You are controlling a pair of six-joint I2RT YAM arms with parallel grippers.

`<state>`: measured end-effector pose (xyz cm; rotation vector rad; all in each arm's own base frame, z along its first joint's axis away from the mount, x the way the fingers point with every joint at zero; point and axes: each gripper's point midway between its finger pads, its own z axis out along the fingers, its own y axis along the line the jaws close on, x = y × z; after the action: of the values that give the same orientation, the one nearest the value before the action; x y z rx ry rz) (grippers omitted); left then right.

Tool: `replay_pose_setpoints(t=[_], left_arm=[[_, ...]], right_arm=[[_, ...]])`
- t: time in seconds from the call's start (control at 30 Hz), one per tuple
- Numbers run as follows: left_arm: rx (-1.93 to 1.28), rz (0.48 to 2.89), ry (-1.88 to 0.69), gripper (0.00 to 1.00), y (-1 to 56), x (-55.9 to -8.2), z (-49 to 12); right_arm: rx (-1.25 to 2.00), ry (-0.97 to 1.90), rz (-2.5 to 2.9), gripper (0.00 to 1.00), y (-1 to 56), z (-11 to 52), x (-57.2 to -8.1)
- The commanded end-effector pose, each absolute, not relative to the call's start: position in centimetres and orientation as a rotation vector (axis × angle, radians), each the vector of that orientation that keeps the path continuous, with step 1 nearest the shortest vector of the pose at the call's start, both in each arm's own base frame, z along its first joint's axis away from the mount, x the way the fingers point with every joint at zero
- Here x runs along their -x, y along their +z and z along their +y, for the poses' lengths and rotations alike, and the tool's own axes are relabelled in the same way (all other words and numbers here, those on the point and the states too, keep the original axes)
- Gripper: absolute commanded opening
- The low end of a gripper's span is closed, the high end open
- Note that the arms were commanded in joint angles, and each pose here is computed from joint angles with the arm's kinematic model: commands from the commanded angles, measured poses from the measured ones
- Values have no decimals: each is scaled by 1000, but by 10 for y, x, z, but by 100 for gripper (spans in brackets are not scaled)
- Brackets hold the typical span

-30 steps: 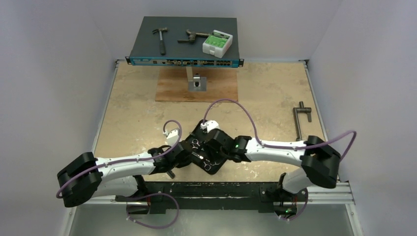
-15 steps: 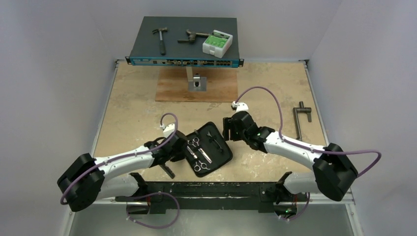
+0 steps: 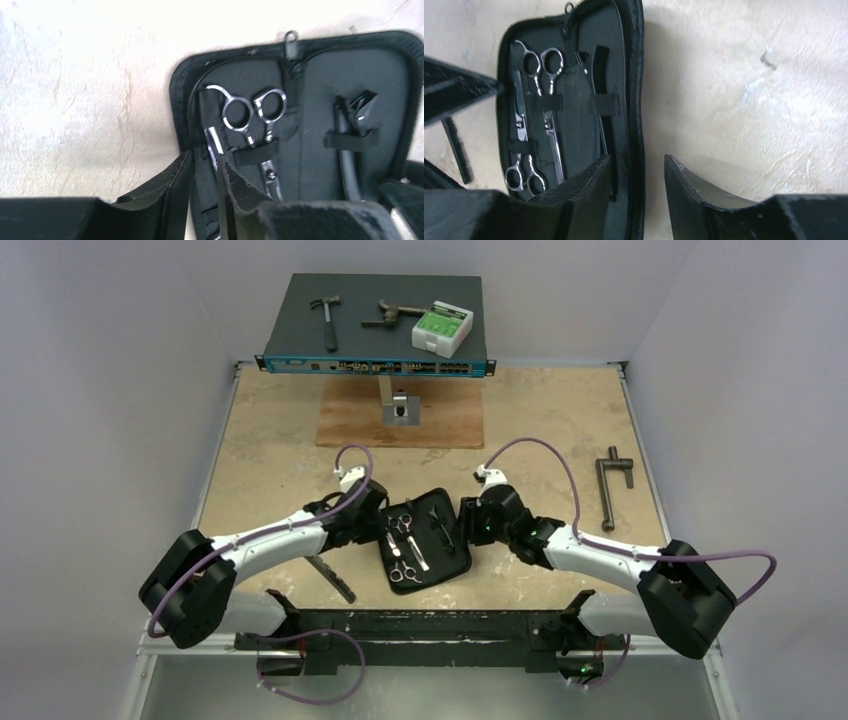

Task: Sort the hair-cutting tools
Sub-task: Adjust the hairdressing tool bag at the center of the board, then move the comb to the center of the board.

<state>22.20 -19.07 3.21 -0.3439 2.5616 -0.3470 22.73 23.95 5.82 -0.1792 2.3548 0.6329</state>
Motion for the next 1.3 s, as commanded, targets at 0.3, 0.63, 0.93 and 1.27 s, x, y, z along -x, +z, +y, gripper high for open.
replay_pose_setpoints(t=[0.3, 0.63, 0.93, 1.27], left_arm=[[426, 2432, -215, 59, 76, -221, -145], [1099, 2302, 127, 58, 55, -141, -39], [1185, 2295, 144, 59, 43, -139, -41], [1060, 2422, 176, 49, 36, -149, -59]], right_arm=[[82, 752, 2252, 38, 77, 232, -215], [81, 766, 2227, 53, 83, 222, -206], [104, 799, 2214, 53, 83, 226, -204], [140, 829, 2199, 59, 120, 224, -195]])
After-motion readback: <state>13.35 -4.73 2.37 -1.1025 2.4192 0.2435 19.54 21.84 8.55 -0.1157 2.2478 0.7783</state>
